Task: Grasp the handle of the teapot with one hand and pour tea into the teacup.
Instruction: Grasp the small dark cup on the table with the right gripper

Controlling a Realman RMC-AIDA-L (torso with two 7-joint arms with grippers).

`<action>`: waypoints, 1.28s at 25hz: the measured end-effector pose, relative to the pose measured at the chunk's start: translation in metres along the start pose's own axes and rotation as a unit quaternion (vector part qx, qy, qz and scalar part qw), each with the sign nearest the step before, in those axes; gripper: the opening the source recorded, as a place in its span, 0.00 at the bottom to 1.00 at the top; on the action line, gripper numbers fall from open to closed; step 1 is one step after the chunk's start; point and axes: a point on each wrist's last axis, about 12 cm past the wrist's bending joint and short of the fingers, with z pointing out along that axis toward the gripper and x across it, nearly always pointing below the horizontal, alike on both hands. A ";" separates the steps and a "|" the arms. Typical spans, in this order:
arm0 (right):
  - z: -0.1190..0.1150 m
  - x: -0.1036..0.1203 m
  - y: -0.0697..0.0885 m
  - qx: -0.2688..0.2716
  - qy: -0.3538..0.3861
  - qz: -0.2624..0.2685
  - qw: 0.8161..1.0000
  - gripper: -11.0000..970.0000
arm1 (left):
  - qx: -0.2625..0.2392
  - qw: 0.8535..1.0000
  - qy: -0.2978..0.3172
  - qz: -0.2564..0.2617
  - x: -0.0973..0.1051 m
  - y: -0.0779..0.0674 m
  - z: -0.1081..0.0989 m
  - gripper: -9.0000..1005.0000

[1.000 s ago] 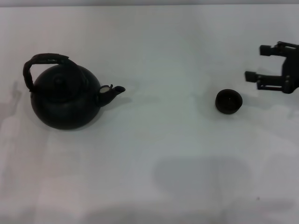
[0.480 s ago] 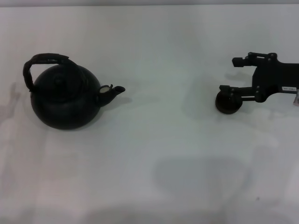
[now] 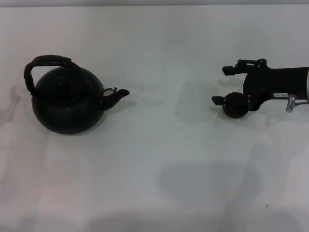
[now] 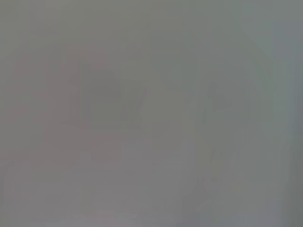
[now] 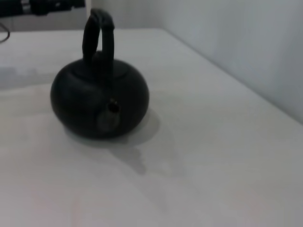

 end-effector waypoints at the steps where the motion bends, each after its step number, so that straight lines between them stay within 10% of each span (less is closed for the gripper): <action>1: 0.001 0.001 0.000 -0.002 0.008 -0.001 1.000 0.88 | 0.000 1.000 0.000 0.000 0.000 0.000 0.000 0.83; 32: 0.001 0.029 -0.001 0.009 0.108 0.008 0.994 0.88 | 0.002 1.000 -0.001 -0.001 0.000 -0.002 0.001 0.83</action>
